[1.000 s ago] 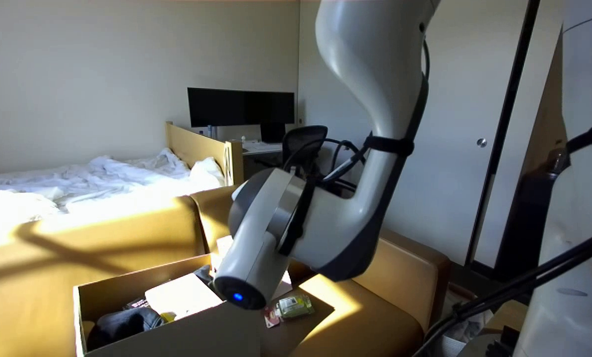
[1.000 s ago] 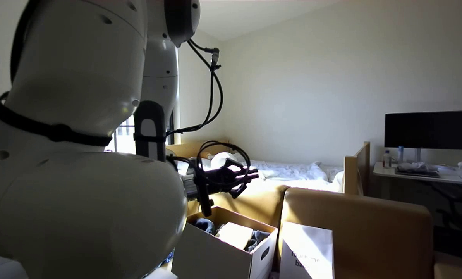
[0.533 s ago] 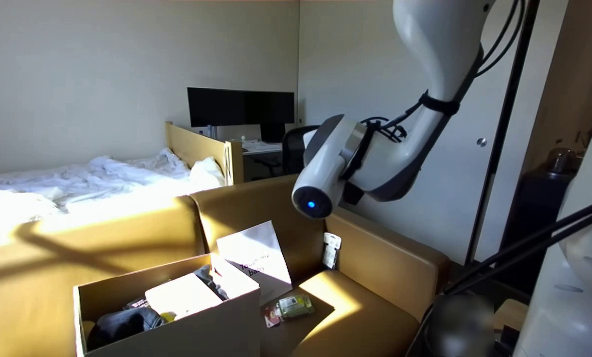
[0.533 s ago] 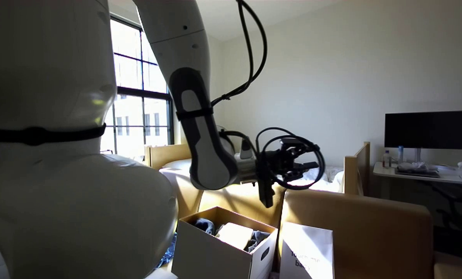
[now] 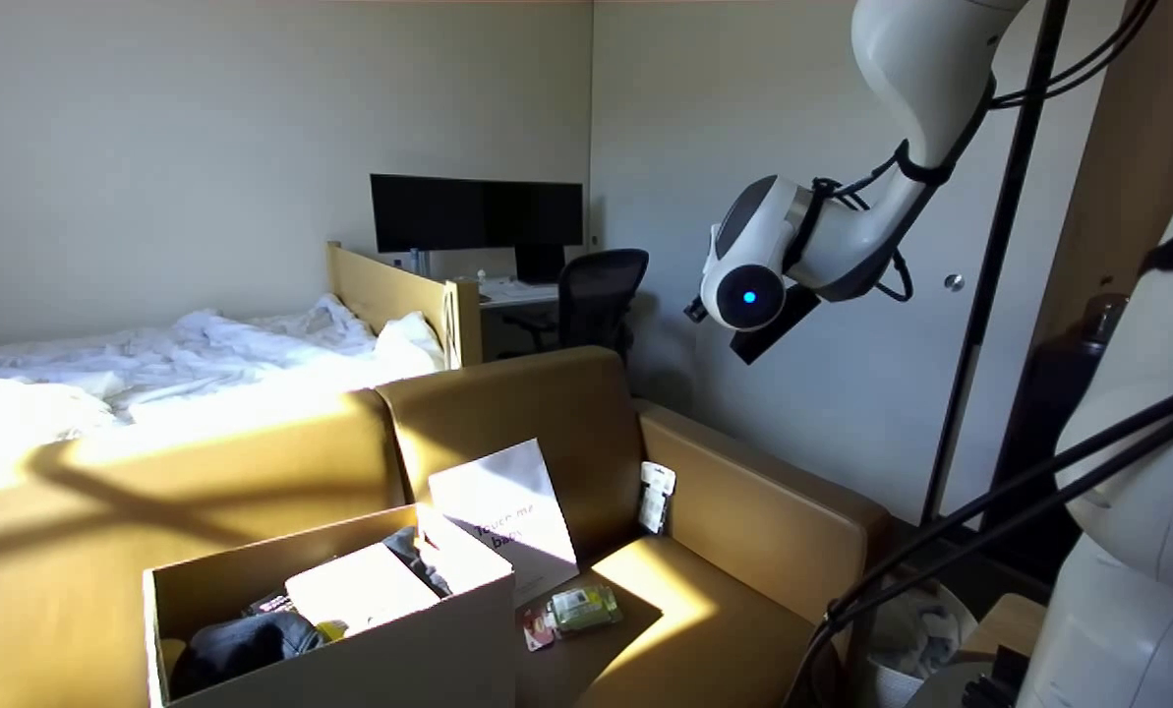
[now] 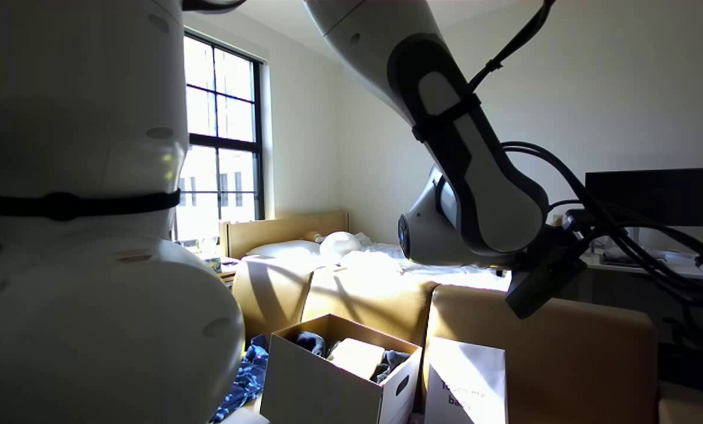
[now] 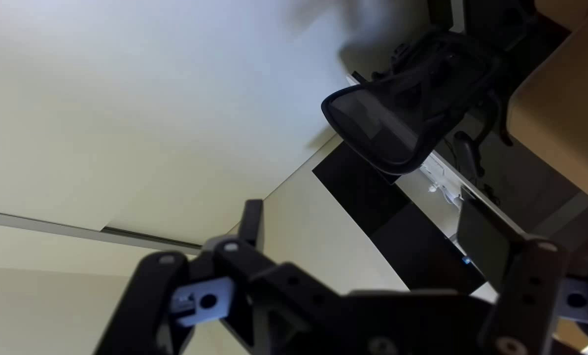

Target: Put the black and yellow books in the box, respectively

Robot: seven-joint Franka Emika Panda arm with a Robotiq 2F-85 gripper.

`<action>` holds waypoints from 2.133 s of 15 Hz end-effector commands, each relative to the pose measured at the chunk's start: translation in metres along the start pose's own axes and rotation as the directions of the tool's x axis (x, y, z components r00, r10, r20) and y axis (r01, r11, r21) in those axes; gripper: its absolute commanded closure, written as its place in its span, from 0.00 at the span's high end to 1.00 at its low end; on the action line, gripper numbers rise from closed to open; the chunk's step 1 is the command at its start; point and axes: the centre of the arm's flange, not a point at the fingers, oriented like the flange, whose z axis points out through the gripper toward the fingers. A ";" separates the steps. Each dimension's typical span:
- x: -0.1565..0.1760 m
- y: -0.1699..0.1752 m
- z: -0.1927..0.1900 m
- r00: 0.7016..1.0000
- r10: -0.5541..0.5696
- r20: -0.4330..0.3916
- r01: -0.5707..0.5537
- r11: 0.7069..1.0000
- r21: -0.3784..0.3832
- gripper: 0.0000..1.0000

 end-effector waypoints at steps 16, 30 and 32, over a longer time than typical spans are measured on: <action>0.111 -0.122 -0.121 0.996 0.046 0.080 -0.087 0.769 0.634 1.00; 0.030 -0.199 -0.182 0.957 -0.033 0.289 -0.227 0.536 0.813 1.00; 0.030 -0.199 -0.181 0.957 -0.032 0.289 -0.228 0.538 0.812 1.00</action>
